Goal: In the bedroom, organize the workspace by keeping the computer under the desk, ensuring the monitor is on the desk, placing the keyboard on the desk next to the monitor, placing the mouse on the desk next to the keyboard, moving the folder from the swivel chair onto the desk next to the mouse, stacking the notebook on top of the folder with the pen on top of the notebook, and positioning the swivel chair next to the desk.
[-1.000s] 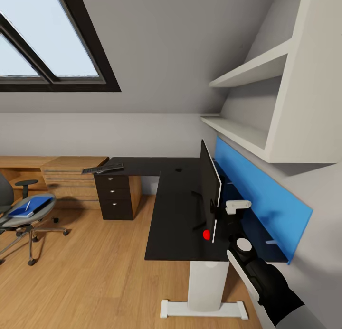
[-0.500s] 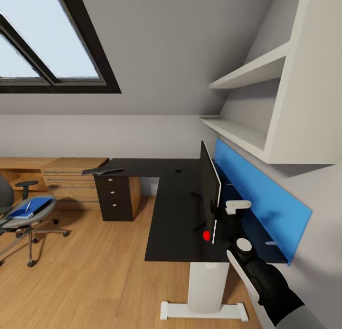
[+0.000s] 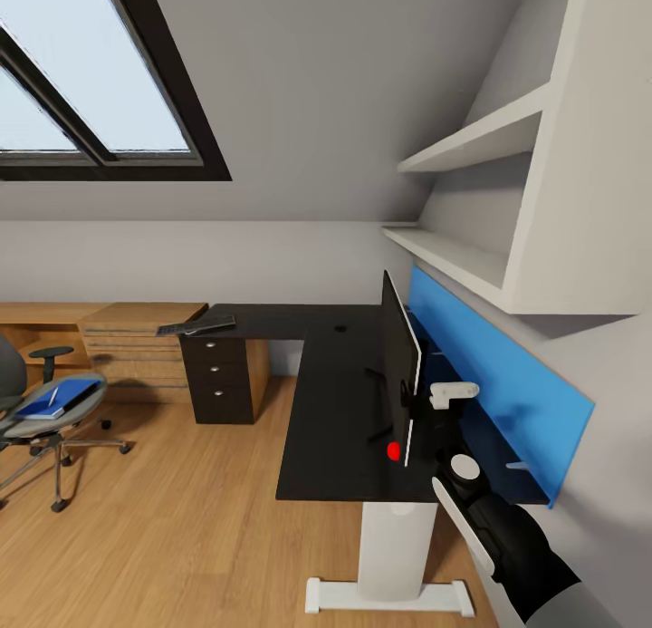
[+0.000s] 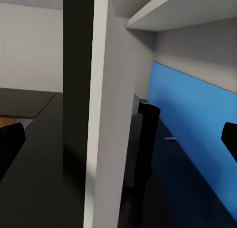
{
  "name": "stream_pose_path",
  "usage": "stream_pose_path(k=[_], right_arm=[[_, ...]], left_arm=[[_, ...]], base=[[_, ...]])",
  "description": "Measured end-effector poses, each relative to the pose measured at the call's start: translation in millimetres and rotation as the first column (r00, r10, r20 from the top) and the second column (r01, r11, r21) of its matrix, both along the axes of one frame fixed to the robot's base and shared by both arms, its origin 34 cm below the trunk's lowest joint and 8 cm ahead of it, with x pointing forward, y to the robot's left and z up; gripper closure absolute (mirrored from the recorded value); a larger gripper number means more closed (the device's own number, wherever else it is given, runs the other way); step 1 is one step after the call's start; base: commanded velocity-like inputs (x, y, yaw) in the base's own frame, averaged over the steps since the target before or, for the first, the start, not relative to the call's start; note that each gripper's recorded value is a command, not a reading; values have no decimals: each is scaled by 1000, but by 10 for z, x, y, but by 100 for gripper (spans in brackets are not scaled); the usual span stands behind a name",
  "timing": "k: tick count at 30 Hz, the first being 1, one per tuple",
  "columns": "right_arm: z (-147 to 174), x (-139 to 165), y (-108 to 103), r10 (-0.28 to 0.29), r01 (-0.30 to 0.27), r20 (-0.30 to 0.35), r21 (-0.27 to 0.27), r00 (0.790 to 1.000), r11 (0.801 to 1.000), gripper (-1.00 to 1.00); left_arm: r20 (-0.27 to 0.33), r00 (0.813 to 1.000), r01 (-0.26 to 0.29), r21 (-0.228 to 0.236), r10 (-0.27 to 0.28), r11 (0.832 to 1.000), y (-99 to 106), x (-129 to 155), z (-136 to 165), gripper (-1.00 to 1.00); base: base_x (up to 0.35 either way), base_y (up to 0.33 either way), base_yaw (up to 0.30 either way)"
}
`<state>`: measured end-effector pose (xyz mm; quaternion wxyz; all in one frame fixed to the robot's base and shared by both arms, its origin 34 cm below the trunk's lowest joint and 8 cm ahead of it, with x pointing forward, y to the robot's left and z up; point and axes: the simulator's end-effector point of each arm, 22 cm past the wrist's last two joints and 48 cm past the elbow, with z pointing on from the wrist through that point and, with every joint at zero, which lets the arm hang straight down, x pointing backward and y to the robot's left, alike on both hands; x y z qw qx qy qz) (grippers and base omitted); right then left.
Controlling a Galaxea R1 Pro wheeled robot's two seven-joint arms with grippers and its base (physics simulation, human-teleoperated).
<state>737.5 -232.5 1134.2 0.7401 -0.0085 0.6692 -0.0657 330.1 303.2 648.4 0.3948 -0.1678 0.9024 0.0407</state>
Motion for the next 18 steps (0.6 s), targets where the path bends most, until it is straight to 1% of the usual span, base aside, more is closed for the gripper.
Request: stream_pose_path(k=[18], right_arm=[[43, -12, 2, 0, 0, 7, 1, 1000, 1000, -100]], left_arm=[[9, 1000, -1, 0, 1, 1000, 2, 24, 17, -100]], base=[[0, 0, 0]])
